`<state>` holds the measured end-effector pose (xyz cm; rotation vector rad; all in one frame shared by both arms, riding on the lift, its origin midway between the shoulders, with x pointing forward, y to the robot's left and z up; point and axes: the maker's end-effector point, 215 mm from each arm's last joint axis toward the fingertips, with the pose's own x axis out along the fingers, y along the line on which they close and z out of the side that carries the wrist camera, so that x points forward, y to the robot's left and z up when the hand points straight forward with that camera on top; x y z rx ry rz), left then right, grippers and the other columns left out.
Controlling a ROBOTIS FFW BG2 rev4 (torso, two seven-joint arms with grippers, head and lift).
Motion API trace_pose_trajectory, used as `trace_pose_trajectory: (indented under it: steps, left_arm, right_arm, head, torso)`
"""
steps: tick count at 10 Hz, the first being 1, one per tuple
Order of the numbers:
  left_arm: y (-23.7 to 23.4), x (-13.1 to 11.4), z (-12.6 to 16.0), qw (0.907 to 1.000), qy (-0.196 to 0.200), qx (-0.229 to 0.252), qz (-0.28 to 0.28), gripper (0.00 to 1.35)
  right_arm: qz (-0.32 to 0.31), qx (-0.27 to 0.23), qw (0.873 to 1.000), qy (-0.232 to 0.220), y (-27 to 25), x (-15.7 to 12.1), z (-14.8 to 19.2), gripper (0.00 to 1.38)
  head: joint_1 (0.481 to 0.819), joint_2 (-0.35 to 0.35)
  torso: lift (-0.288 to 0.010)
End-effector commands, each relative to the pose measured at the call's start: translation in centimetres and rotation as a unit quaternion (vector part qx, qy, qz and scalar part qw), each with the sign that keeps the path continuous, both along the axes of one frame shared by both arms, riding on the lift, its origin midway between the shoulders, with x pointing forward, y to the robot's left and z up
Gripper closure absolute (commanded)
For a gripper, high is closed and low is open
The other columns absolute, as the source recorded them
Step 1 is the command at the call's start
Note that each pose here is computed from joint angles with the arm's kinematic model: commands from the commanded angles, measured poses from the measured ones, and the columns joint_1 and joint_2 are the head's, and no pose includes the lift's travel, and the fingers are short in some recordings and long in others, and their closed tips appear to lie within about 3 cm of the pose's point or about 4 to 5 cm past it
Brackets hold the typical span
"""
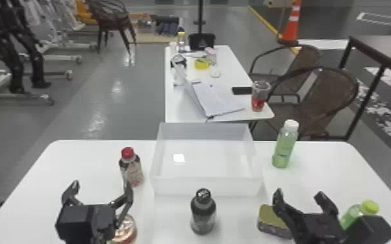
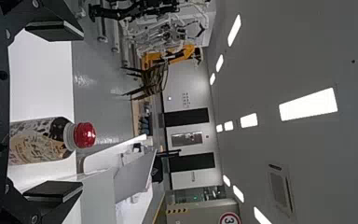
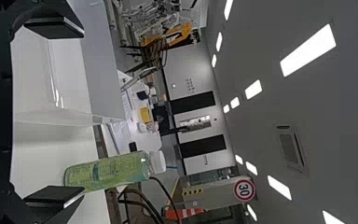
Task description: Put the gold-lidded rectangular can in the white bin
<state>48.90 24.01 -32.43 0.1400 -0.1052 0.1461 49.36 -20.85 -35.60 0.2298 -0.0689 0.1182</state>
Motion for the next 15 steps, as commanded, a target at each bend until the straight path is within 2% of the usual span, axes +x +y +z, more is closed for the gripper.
trace_pose_trajectory:
  steps: [1,6,8,9,11,13,15]
  left_arm:
    - [0.0,0.0,0.1,1.0,-0.001,0.001,-0.001,0.17]
    - [0.0,0.1,0.3,1.0,-0.004,0.004,-0.002,0.17]
    - [0.0,0.1,0.2,1.0,-0.002,0.005,-0.003,0.17]
    - [0.1,0.1,0.1,1.0,0.0,0.004,-0.002,0.17]
    - [0.1,0.1,0.0,1.0,0.001,0.003,-0.003,0.17]
    - [0.0,0.1,0.1,1.0,0.0,0.001,-0.005,0.17]
    - [-0.1,0.2,-0.1,1.0,0.002,-0.001,-0.007,0.17]
  right_arm:
    - [0.002,0.002,1.0,0.001,0.1,0.0,0.0,0.13]
    - [0.017,-0.001,1.0,0.011,0.8,0.4,-0.3,0.13]
    - [0.069,-0.02,0.996,0.044,2.0,1.5,-0.4,0.13]
    - [0.077,-0.033,0.995,0.046,1.9,1.8,0.6,0.13]
    - [0.083,-0.049,0.992,0.083,0.1,2.9,1.2,0.13]
    - [0.141,-0.086,0.975,0.146,-1.8,4.1,1.5,0.13]
    - [0.22,-0.079,0.953,0.195,-2.2,4.2,2.1,0.13]
  head:
    - [0.549,0.0]
    - [0.549,0.0]
    - [0.549,0.0]
    - [0.549,0.0]
    - [0.549,0.0]
    - [0.549,0.0]
    - [0.549,0.0]
  torso:
    - [-0.1]
    - [-0.1]
    - [-0.1]
    - [-0.1]
    - [-0.1]
    - [-0.1]
    - [-0.1]
